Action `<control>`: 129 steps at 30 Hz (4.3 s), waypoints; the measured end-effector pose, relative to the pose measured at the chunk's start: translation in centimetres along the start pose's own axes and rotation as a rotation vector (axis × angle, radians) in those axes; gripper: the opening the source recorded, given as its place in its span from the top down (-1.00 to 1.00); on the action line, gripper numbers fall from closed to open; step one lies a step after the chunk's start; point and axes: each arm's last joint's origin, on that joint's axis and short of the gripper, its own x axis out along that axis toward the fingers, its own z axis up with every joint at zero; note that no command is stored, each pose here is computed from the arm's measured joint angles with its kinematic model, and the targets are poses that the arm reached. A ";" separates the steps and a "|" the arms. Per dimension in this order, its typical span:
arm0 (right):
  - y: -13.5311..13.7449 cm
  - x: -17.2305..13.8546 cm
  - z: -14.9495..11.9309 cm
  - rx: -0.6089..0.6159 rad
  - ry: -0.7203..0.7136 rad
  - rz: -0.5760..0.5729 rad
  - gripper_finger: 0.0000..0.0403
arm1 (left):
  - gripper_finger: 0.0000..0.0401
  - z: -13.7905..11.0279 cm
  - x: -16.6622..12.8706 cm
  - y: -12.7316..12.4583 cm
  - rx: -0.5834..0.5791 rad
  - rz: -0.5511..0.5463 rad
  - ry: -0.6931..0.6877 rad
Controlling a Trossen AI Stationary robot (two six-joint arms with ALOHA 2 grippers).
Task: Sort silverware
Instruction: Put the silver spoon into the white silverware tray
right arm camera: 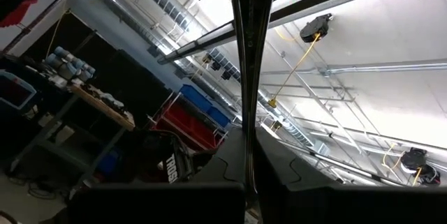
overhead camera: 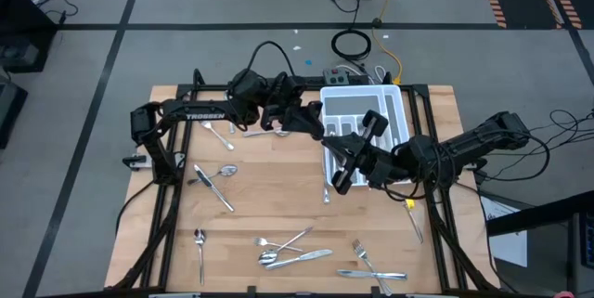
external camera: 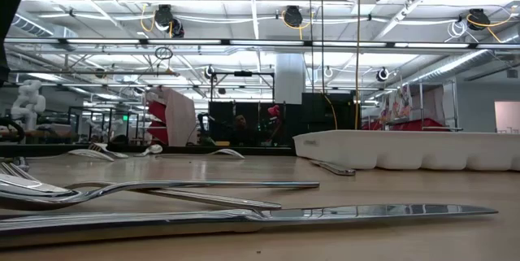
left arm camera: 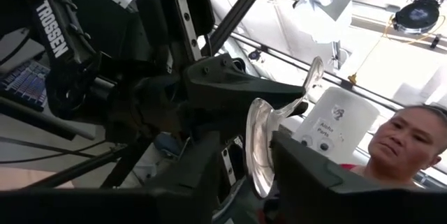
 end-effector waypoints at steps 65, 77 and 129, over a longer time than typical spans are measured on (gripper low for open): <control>-1.2 -4.4 6.3 0.163 0.161 -0.140 0.11 | 0.96 2.5 -13.5 5.7 -0.230 0.452 0.061; -1.2 -4.5 6.2 0.168 0.220 -0.169 0.11 | 0.96 0.9 -12.6 5.3 0.084 0.988 0.442; -0.6 -4.7 5.4 0.168 0.411 -0.218 0.18 | 0.96 -3.9 -1.8 16.7 0.410 0.696 1.110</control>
